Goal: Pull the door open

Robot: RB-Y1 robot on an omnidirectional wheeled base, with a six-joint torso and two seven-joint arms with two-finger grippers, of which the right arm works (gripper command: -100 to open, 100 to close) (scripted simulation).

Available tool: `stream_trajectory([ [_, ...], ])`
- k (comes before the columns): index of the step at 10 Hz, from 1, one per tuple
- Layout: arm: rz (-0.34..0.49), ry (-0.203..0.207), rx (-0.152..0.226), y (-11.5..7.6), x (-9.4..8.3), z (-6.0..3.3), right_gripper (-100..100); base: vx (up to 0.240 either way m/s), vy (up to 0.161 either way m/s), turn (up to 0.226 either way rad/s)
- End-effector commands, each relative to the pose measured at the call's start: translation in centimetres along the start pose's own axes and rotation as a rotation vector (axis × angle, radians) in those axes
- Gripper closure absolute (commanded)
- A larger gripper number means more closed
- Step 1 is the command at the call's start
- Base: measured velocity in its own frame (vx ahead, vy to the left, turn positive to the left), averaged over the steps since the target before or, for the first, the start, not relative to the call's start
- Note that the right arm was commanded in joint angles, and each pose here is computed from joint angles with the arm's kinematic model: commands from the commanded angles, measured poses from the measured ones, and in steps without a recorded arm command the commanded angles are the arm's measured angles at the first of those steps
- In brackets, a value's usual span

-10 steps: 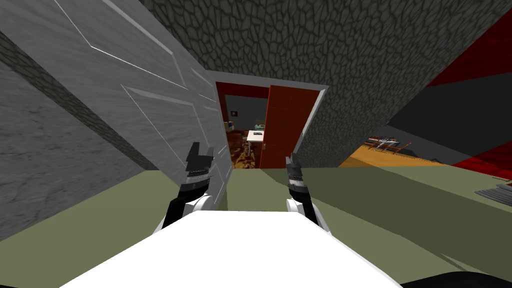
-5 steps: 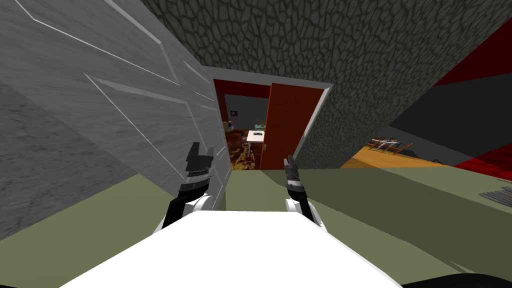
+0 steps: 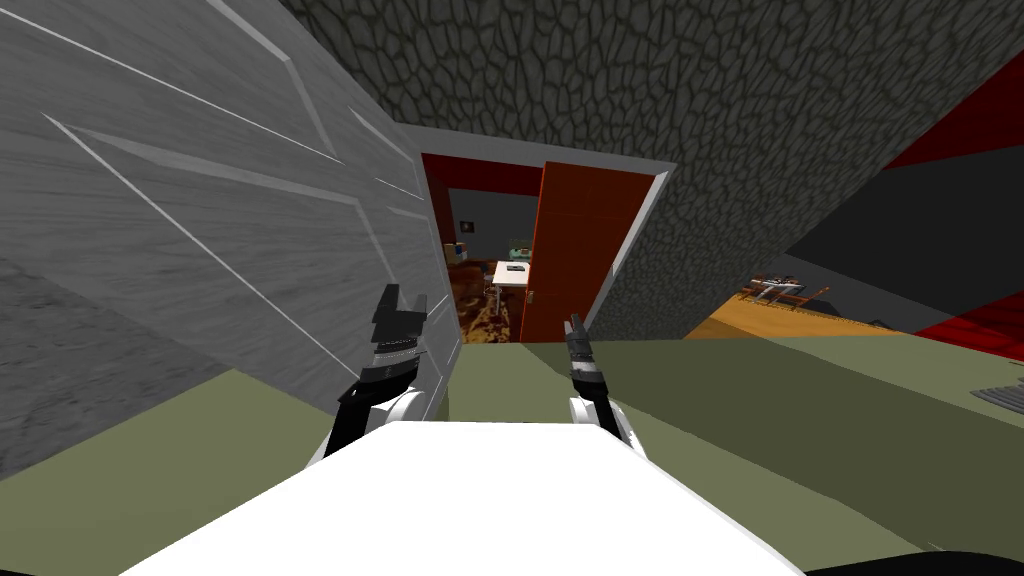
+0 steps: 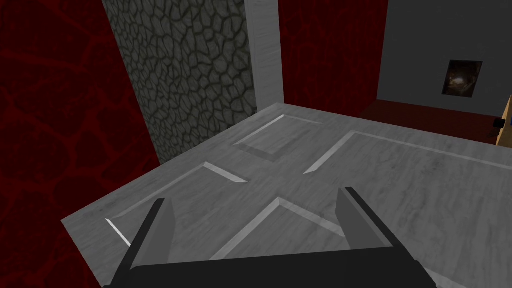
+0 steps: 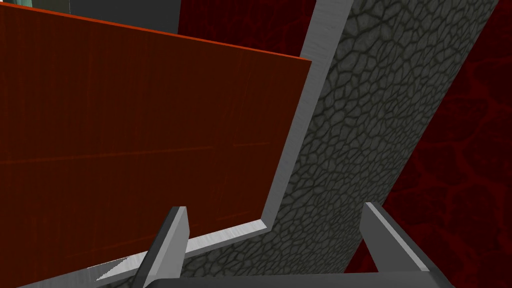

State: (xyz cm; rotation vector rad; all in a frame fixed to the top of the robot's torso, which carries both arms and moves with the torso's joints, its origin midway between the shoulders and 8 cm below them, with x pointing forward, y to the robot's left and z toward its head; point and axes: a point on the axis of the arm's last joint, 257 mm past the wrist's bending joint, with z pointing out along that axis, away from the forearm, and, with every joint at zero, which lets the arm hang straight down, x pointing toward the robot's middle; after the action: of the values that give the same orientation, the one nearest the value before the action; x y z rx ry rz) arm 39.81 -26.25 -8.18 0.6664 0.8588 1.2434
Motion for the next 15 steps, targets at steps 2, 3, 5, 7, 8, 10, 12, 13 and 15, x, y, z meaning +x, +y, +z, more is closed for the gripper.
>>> stream_trajectory([
  [2,0.008,0.013,0.025,-2.0,0.3,-0.18,-100,0.098,0.006,-0.004],
  [3,0.012,0.018,0.037,-2.8,0.4,-0.30,-100,0.089,0.007,-0.003],
  [5,0.019,0.028,0.058,-4.3,0.7,-0.54,-100,0.092,0.009,-0.005],
  [7,0.026,0.037,0.078,-5.8,0.9,-0.77,-100,0.102,0.006,-0.004],
  [8,0.026,0.038,0.081,-5.9,0.9,-0.83,-100,0.069,-0.003,-0.001],
  [10,0.034,0.047,0.104,-7.5,1.1,-1.15,-100,0.060,-0.003,-0.004],
  [12,0.042,0.055,0.125,-9.0,1.2,-1.42,-100,0.099,0.018,-0.004],
  [13,0.046,0.059,0.136,-9.7,1.3,-1.58,-100,0.096,0.010,-0.008],
  [15,0.051,0.063,0.152,-10.7,1.4,-1.88,-100,0.064,0.003,-0.001],
])
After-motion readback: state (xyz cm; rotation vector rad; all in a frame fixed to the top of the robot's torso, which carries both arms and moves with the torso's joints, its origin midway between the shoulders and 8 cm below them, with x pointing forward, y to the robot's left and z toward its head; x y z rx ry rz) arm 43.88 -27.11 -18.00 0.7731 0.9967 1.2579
